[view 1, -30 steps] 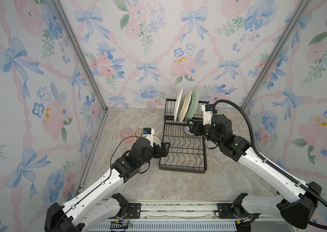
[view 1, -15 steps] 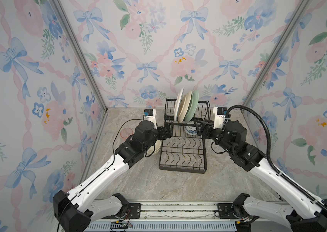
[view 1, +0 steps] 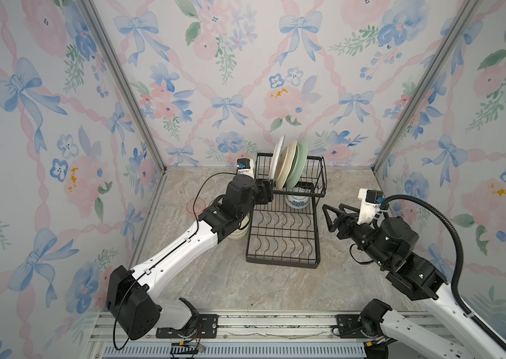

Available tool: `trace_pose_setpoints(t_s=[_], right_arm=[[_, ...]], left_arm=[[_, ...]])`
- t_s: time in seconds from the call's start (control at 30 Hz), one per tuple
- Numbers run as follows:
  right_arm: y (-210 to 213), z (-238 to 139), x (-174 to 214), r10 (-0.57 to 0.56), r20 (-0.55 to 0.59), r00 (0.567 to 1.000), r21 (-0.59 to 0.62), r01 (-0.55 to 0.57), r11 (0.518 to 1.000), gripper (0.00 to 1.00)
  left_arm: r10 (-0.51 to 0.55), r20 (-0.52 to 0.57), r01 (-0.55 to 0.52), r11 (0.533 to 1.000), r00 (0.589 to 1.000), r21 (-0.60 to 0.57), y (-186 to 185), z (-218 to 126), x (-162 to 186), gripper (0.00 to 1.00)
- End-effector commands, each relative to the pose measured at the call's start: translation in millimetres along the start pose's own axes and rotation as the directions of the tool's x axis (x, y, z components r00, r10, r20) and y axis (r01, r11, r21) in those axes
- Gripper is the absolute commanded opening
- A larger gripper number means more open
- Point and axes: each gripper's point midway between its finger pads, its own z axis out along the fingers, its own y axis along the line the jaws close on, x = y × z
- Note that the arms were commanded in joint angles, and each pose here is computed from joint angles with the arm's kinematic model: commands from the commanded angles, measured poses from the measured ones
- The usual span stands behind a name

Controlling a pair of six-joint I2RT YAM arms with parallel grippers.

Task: Unload the mixed dishes from the dish rack
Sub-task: 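Grasp the watermelon plate rim with the left gripper while the right gripper draws back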

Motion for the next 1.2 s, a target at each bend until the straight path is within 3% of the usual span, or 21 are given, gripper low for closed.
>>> trace_pose_setpoints(t_s=[0.0, 0.33, 0.53, 0.63, 1.0, 1.07, 1.17], right_arm=[[-17, -6, 11, 0.000, -0.020, 1.000, 0.064, 0.001, 0.998, 0.76], [-32, -13, 18, -0.025, -0.013, 1.000, 0.110, 0.026, 0.994, 0.77], [-38, -16, 24, -0.034, -0.021, 0.999, 0.129, 0.036, 0.991, 0.79], [-40, -21, 24, -0.038, -0.012, 0.999, 0.135, 0.039, 0.990, 0.80], [-54, -32, 34, -0.005, -0.024, 1.000, 0.177, 0.009, 0.984, 0.81], [-59, -36, 34, -0.001, -0.026, 1.000, 0.204, 0.006, 0.979, 0.82], [-66, -41, 32, -0.005, -0.022, 1.000, 0.245, 0.010, 0.970, 0.82]], left_arm=[[0.043, 0.054, -0.041, 0.999, 0.998, -0.025, -5, 4, -18, 0.76], [0.153, 0.078, -0.144, 0.983, 0.985, -0.116, -7, 19, -25, 0.72], [0.204, 0.073, -0.191, 0.969, 0.976, -0.155, -10, 40, -28, 0.62], [0.210, 0.068, -0.197, 0.967, 0.975, -0.162, -12, 50, -26, 0.61], [0.250, 0.035, -0.239, 0.951, 0.967, -0.194, -11, 77, -16, 0.44], [0.246, 0.031, -0.237, 0.953, 0.969, -0.187, -12, 79, -15, 0.31], [0.245, 0.029, -0.236, 0.955, 0.969, -0.182, -14, 82, -14, 0.30]])
